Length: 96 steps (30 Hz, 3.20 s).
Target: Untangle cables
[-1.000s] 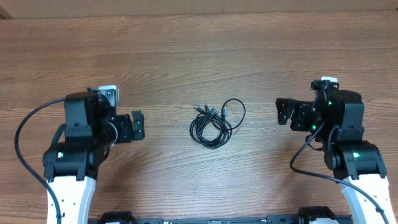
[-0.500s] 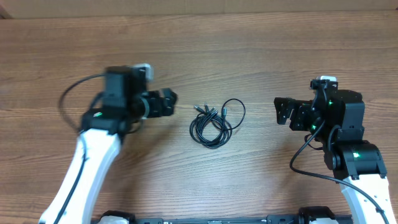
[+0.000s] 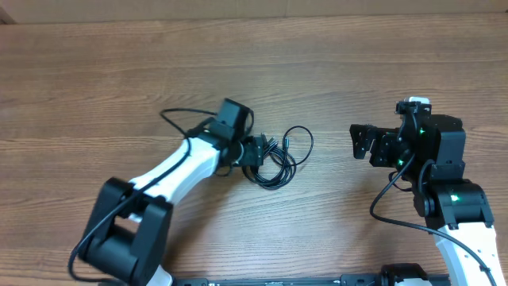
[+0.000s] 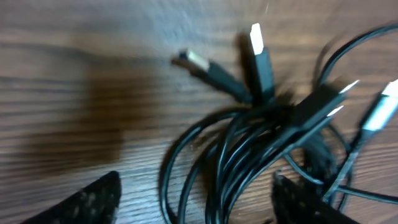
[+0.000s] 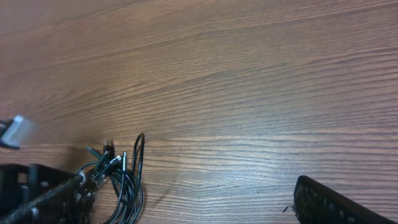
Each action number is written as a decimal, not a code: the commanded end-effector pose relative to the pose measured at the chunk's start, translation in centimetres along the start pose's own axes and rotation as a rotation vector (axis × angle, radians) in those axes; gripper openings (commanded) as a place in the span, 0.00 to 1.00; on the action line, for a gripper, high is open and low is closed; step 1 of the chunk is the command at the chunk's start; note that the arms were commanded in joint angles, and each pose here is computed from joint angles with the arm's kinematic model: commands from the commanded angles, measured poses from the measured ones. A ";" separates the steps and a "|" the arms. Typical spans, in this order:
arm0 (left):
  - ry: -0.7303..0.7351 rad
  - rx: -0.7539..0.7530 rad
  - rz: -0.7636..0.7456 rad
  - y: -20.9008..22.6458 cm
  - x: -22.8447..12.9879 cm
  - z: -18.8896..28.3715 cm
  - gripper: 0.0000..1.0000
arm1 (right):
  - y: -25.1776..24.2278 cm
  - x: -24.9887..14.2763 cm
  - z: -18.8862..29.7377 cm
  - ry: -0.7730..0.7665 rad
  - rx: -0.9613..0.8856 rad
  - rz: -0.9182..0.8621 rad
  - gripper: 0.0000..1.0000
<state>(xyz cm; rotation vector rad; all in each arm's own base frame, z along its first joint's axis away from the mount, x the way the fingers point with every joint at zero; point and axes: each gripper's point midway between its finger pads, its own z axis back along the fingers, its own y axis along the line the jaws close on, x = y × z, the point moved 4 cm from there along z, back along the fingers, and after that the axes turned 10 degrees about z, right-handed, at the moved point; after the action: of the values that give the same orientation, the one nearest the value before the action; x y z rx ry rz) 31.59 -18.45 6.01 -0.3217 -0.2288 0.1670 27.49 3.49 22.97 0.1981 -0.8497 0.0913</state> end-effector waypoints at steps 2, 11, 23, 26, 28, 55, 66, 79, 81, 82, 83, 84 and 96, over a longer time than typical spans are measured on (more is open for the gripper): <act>0.013 0.019 0.009 -0.6 -0.4 -1.1 0.69 | 0.4 1.3 0.7 -0.040 0.014 0.010 1.00; 0.010 -0.012 -0.001 -1.4 -0.2 -0.5 0.04 | 0.4 1.3 0.6 -0.038 0.014 0.010 1.00; -0.151 -0.336 -0.110 -9.4 3.5 11.7 0.04 | 3.7 1.5 -1.6 -0.001 0.309 0.005 0.92; -0.135 -0.408 -0.131 -10.3 2.9 13.2 0.04 | 4.2 1.4 -2.7 0.020 0.366 -0.016 0.90; -0.106 -0.478 -0.152 -11.2 2.4 13.9 0.04 | 4.4 1.2 -3.5 0.046 0.392 -0.050 0.90; -0.043 -0.908 -0.302 -12.6 3.9 19.1 0.04 | -2.7 -0.6 -10.7 0.116 -0.085 -0.310 0.04; 0.040 -1.105 -0.375 -14.5 2.7 21.9 0.04 | 6.0 1.2 -8.3 0.091 0.629 -0.133 0.61; 0.127 -1.187 -0.338 -15.5 2.2 23.6 0.04 | 3.0 4.2 -9.9 -0.081 0.371 -0.097 0.18; 0.135 -1.190 -0.340 -15.5 2.2 23.6 0.04 | 2.1 4.1 -10.3 -0.070 0.301 -0.152 0.07; 0.132 -1.190 -0.341 -15.5 2.2 23.6 0.04 | 1.6 3.9 -10.4 -0.063 0.269 -0.169 0.04; 0.125 -1.190 -0.347 -15.4 2.3 23.6 0.04 | 1.1 3.5 -10.6 -0.048 0.228 -0.196 0.04; 0.108 -1.187 -0.355 -15.4 2.4 23.6 0.04 | 0.6 3.1 -10.7 -0.030 0.190 -0.225 0.04; -0.267 -0.401 -0.100 -6.7 7.7 14.7 0.58 | 5.9 1.2 -8.4 0.106 0.618 -0.190 0.04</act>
<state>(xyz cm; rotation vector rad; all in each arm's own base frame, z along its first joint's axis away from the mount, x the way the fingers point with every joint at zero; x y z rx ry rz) 33.43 -22.04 24.44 -0.9580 -0.3548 -0.0215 34.53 8.48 16.91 0.6062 -0.6779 0.0394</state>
